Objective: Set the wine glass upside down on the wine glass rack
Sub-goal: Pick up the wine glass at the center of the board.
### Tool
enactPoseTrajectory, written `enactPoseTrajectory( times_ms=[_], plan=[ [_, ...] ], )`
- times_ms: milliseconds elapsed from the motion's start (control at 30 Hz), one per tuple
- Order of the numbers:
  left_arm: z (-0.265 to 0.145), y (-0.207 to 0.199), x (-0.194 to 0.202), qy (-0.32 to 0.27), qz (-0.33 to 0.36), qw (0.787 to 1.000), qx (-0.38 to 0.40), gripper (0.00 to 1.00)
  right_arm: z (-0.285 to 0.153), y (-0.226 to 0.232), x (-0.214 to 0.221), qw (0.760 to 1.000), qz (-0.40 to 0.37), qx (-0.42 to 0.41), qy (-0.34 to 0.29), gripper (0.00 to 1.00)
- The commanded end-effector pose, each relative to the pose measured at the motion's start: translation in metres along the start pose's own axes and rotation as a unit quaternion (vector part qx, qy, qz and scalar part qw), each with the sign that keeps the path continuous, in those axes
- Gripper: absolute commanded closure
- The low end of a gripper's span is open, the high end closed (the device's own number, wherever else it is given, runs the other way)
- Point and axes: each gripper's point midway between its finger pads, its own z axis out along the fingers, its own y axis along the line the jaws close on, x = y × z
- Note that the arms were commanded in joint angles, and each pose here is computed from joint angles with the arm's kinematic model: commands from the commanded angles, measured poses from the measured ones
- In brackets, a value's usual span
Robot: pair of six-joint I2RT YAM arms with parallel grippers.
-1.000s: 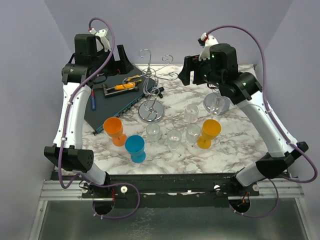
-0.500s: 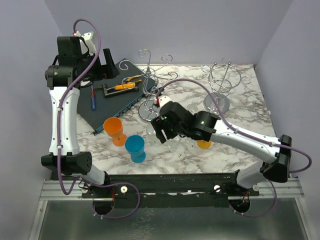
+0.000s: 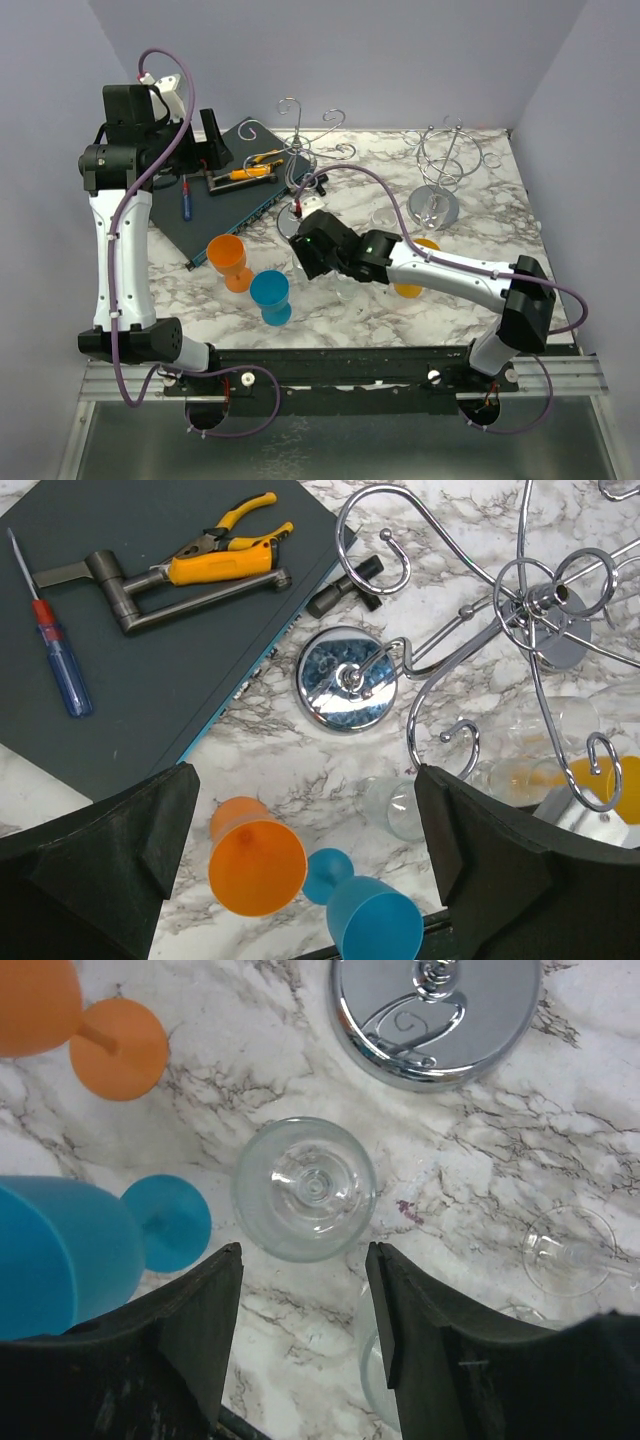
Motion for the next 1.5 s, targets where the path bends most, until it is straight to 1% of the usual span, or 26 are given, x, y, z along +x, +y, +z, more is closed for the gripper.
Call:
enactPoseTrajectory(
  times_ms=[0,133,400,567,667,867,900,1000,1067,1100,1167,1200,1367,1467],
  plan=[
    [-0.008,-0.005,0.007,0.004,0.008,1.000,0.014,0.01,0.021,-0.023,-0.010,0.998,0.035,0.034,-0.035,0.41],
    [-0.010,-0.006,0.008,0.004,0.010,1.000,0.015,0.01,0.031,-0.030,-0.004,0.998,0.043,0.037,-0.033,0.42],
    [-0.014,-0.007,0.011,0.002,0.017,1.000,0.015,0.01,0.057,-0.024,0.005,0.998,0.053,0.024,-0.023,0.43],
    [-0.017,-0.009,0.011,0.001,0.021,1.000,0.018,0.01,0.071,-0.029,0.026,0.998,0.055,0.037,0.000,0.45],
    [-0.018,-0.010,0.012,0.001,0.022,1.000,0.021,0.01,0.073,-0.033,0.036,0.997,0.058,0.042,0.007,0.46],
    [-0.017,-0.012,0.014,0.004,0.021,0.999,0.027,0.01,0.067,-0.035,0.041,0.997,0.068,0.043,0.006,0.50],
    [-0.016,-0.012,0.015,0.005,0.020,0.999,0.029,0.01,0.066,-0.035,0.041,0.997,0.070,0.041,0.004,0.52],
    [-0.016,-0.013,0.016,0.007,0.017,0.999,0.032,0.01,0.065,-0.034,0.044,0.997,0.074,0.036,0.002,0.63],
    [-0.016,-0.013,0.016,0.007,0.016,0.999,0.033,0.01,0.066,-0.033,0.045,0.996,0.077,0.032,0.002,0.76],
    [-0.017,-0.013,0.015,0.006,0.017,0.999,0.033,0.01,0.066,-0.032,0.045,0.996,0.079,0.030,0.000,0.84],
    [-0.019,-0.014,0.014,0.003,0.018,0.999,0.033,0.01,0.063,-0.032,0.042,0.996,0.081,0.027,-0.005,0.97],
    [-0.021,-0.015,0.013,0.002,0.019,0.999,0.033,0.01,0.060,-0.032,0.040,0.996,0.082,0.026,-0.010,0.99],
    [-0.028,-0.025,0.011,0.000,0.022,0.998,0.053,0.01,0.035,-0.034,0.020,0.995,0.086,0.014,-0.046,1.00],
    [-0.031,-0.032,0.013,0.002,0.026,0.997,0.072,0.01,0.008,-0.033,0.001,0.993,0.087,-0.002,-0.082,0.99]
  ],
)
